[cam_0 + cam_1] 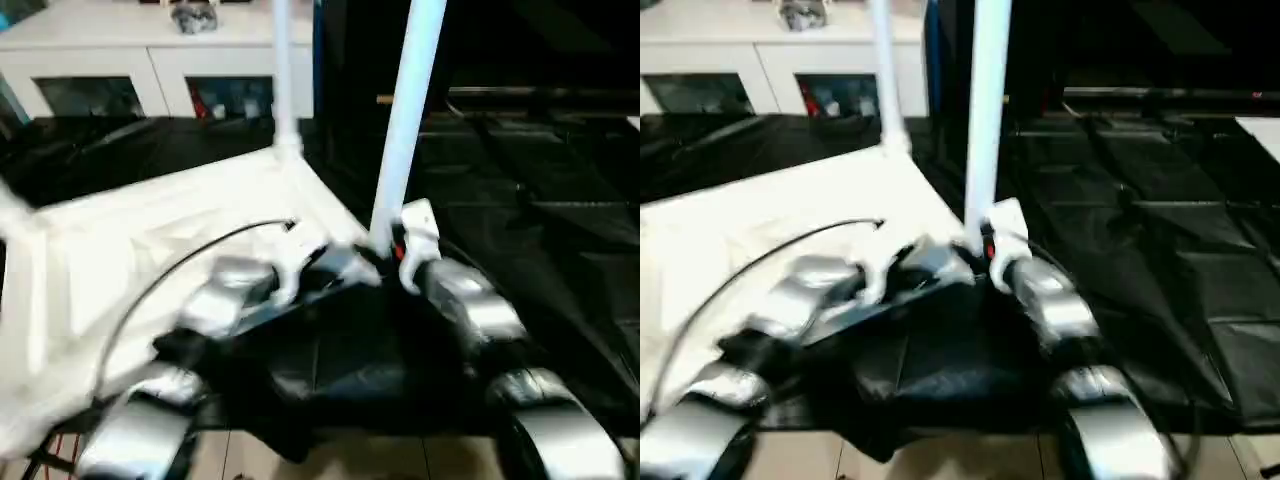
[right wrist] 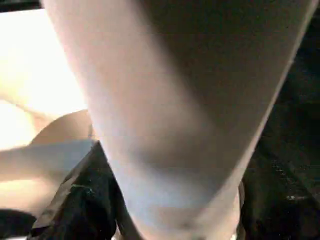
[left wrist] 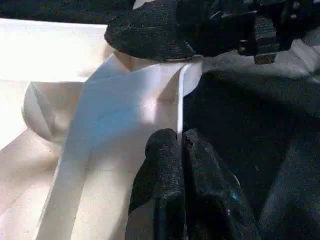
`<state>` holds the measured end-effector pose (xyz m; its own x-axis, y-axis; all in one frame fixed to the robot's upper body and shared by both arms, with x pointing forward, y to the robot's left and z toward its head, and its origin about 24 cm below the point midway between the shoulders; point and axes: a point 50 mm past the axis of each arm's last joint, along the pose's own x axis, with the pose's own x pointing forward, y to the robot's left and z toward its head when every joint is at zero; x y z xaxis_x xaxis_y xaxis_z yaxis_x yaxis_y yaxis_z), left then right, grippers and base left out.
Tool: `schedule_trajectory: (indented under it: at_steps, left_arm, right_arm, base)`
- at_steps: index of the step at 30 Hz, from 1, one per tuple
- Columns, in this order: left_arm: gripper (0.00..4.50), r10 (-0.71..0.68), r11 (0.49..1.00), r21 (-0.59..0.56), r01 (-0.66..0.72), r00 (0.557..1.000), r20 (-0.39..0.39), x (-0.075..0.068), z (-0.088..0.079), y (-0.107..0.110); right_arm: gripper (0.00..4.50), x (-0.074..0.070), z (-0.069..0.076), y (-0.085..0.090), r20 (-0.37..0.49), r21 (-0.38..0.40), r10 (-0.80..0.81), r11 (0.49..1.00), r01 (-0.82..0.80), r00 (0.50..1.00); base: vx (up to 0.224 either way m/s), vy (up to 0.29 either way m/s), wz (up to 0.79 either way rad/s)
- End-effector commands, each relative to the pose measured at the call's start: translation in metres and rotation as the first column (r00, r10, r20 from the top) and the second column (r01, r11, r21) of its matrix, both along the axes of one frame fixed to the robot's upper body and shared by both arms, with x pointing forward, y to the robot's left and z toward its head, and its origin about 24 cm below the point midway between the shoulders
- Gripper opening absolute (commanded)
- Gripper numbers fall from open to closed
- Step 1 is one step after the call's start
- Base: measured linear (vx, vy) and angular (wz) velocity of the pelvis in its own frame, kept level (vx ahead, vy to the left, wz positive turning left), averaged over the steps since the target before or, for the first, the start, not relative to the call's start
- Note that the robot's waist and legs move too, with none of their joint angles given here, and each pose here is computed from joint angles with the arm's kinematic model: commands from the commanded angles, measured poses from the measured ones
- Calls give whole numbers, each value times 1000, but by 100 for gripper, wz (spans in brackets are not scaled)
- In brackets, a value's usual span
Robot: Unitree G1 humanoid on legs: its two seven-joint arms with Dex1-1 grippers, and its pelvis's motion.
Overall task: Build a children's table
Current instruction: Rotate leg to tighten
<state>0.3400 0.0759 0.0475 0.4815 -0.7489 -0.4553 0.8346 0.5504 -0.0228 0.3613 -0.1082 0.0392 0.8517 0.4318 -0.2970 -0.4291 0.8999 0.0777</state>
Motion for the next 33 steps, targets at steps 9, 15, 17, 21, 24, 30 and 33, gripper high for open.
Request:
schedule_trajectory:
  at_steps: [9, 15, 17, 21, 24, 30, 33]
  left_arm:
    - [0, -222, 972, -65, 224, 974, 42, -12, 8, -16]
    - [0, -312, 949, -50, 312, 950, 11, -20, 5, -2]
    - [0, -341, 939, -45, 341, 940, 2, -22, 5, 4]
    - [0, -430, 902, -52, 428, 903, -15, -30, 6, 13]
    - [0, -495, 868, -62, 492, 868, -39, -37, 8, 20]
    - [0, -525, 851, -46, 523, 849, -59, -40, 9, 27]
    - [0, -526, 850, -46, 524, 848, -61, -40, 8, 27]
  right_arm:
    - [357, -14, -2, 34, 38, -6, 340, 940, -340, 940]
    - [357, -31, 5, 24, 75, -3, 586, 809, -587, 807]
    - [357, -38, 5, 17, 61, -19, 660, 751, -660, 749]
    - [325, -48, 5, 6, 29, -15, 748, 664, -748, 663]
    - [307, -55, 7, -1, 8, -3, 795, 606, -795, 606]
    - [271, -64, 8, -6, -23, -1, 835, 551, -835, 550]
    - [270, -66, 8, -4, -21, 6, 839, 543, -840, 543]
  base:
    - [0, 0, 0]
    - [0, 0, 0]
    - [0, 0, 0]
    - [0, 0, 0]
    - [0, 0, 0]
    - [0, 0, 0]
    - [0, 0, 0]
